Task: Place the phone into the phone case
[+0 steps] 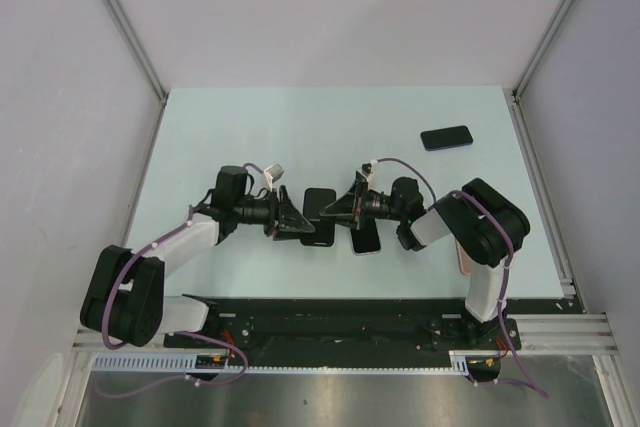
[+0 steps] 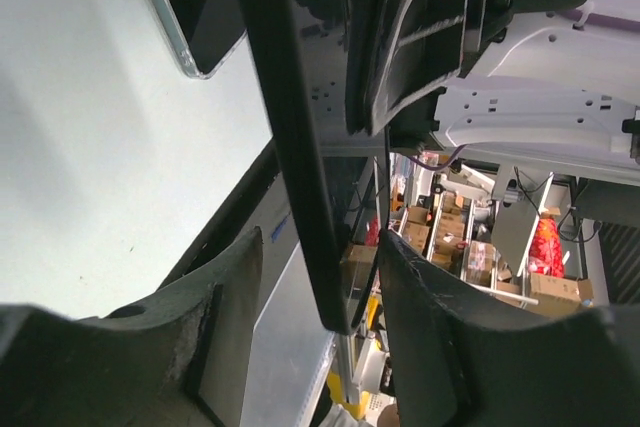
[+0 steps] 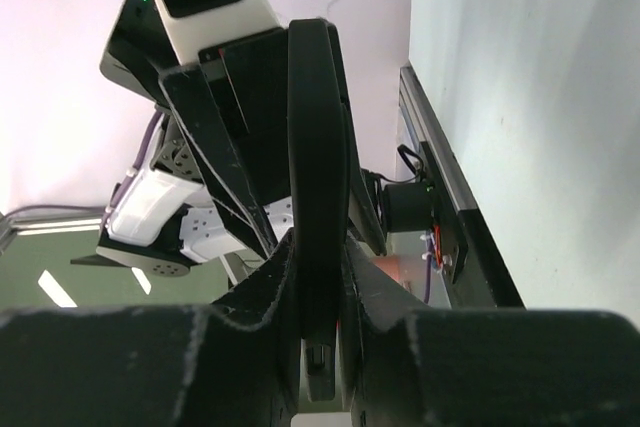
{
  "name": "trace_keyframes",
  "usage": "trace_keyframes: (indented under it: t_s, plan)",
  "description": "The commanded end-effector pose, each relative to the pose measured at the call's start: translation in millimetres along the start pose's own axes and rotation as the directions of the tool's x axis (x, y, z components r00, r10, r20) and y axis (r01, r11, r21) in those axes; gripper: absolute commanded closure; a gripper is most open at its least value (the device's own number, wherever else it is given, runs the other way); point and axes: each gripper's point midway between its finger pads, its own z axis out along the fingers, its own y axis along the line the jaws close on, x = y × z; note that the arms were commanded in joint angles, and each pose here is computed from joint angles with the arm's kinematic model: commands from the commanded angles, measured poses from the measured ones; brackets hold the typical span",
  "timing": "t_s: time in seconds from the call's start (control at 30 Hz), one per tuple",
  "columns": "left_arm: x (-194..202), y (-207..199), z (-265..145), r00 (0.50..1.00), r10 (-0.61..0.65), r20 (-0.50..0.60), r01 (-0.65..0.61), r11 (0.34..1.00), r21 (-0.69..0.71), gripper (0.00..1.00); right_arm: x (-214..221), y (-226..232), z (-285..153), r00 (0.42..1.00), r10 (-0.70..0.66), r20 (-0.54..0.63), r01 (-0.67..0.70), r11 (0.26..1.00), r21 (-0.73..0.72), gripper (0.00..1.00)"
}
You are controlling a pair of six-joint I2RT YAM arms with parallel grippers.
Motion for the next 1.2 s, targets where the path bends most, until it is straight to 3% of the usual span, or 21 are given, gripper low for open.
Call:
trace_keyframes:
  t_s: [0.0, 0.07, 0.17, 0.2, 0.27, 0.37, 0.43, 0.8, 0.93, 1.0, 1.07, 1.1, 1.13, 1.17]
  plan:
    - [-10, -23, -2, 0.997, 0.073, 0.017, -0.074, 0.995, 0.066, 0.48, 30, 68, -2, 0.954, -0.296, -0.046, 0.275, 0.926, -0.259, 0.90]
    - [-11, -27, -2, 0.997, 0.069, 0.022, -0.071, 0.994, 0.081, 0.53, 33, 69, -1, 0.951, -0.305, -0.053, 0.281, 0.923, -0.264, 0.88]
    - [-12, -26, -1, 0.998, 0.060, 0.024, -0.062, 0.994, 0.085, 0.87, 35, 68, 0, 0.952, -0.300, -0.055, 0.276, 0.925, -0.262, 0.73]
    - [-12, -27, -1, 0.998, 0.061, 0.024, -0.063, 0.994, 0.086, 0.92, 33, 68, -1, 0.953, -0.300, -0.051, 0.277, 0.925, -0.261, 0.62]
    - [-14, -26, 0, 0.998, 0.058, 0.025, -0.060, 0.995, 0.083, 0.99, 32, 67, -3, 0.954, -0.297, -0.046, 0.276, 0.927, -0.256, 0.52]
    - [-16, -29, -1, 0.998, 0.057, 0.022, -0.059, 0.995, 0.085, 1.00, 27, 68, -10, 0.950, -0.312, -0.026, 0.296, 0.922, -0.250, 0.39]
    - [-16, -29, -2, 0.998, 0.060, 0.022, -0.062, 0.995, 0.078, 1.00, 22, 63, -15, 0.950, -0.313, -0.002, 0.304, 0.924, -0.232, 0.03]
    - [-35, -36, -19, 0.990, 0.102, 0.094, -0.099, 0.994, -0.036, 1.00, 2, 29, -32, 0.928, -0.370, 0.048, 0.373, 0.925, -0.071, 0.00]
    - [-40, -14, -20, 0.991, 0.089, 0.097, -0.072, 0.985, -0.158, 1.00, -14, 25, -44, 0.903, -0.420, 0.088, 0.417, 0.907, 0.052, 0.00]
    - [-46, 8, -22, 0.990, 0.072, 0.118, -0.038, 0.963, -0.267, 1.00, -30, 27, -49, 0.864, -0.486, 0.130, 0.468, 0.871, 0.150, 0.00]
    - [-41, 21, -15, 0.995, 0.023, 0.097, 0.003, 0.964, -0.264, 1.00, -43, 19, -63, 0.791, -0.606, 0.085, 0.538, 0.755, 0.375, 0.00]
    - [-46, 23, -9, 0.994, 0.014, 0.106, 0.013, 0.969, -0.246, 1.00, -51, -3, -79, 0.787, -0.611, 0.081, 0.471, 0.681, 0.561, 0.00]
    - [-47, 28, -6, 0.994, 0.004, 0.106, 0.022, 0.968, -0.250, 1.00, -57, 6, -91, 0.715, -0.697, 0.059, 0.522, 0.588, 0.618, 0.00]
    - [-51, 32, -4, 0.994, 0.002, 0.113, 0.028, 0.963, -0.267, 1.00, -61, 12, -99, 0.687, -0.724, 0.067, 0.517, 0.551, 0.655, 0.00]
